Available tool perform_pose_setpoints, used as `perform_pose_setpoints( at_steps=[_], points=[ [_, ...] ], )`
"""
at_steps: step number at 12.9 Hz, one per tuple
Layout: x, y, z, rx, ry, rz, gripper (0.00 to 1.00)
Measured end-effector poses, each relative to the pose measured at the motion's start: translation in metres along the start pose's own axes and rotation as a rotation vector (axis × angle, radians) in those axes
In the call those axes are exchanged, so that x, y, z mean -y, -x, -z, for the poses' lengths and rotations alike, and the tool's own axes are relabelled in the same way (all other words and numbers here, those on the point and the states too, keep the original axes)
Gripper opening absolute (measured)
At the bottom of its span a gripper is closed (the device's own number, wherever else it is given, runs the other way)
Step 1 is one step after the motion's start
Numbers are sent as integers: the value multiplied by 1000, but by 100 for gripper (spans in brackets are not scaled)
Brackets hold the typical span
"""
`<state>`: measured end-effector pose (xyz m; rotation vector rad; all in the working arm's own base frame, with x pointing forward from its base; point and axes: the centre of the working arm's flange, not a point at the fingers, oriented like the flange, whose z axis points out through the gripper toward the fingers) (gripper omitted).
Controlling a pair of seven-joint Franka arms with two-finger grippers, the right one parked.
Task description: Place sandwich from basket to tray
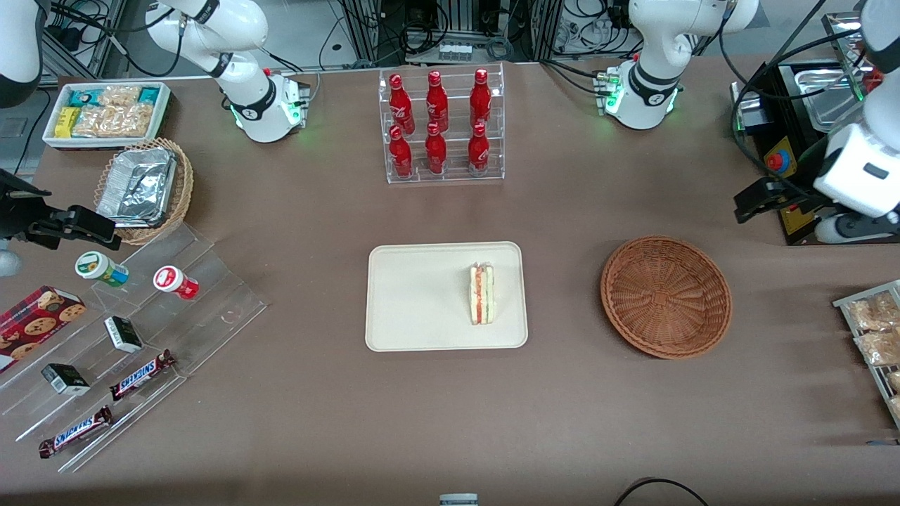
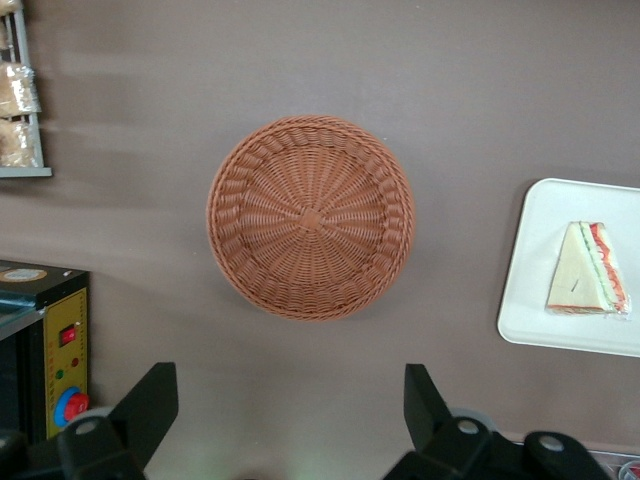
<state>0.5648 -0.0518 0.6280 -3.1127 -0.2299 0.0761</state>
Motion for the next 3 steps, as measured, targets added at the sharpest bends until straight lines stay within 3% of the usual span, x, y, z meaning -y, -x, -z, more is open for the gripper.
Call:
perform_pose_setpoints(
  at_steps=[3],
  points=[
    [15,0,-3,30,-7,25,100]
  ],
)
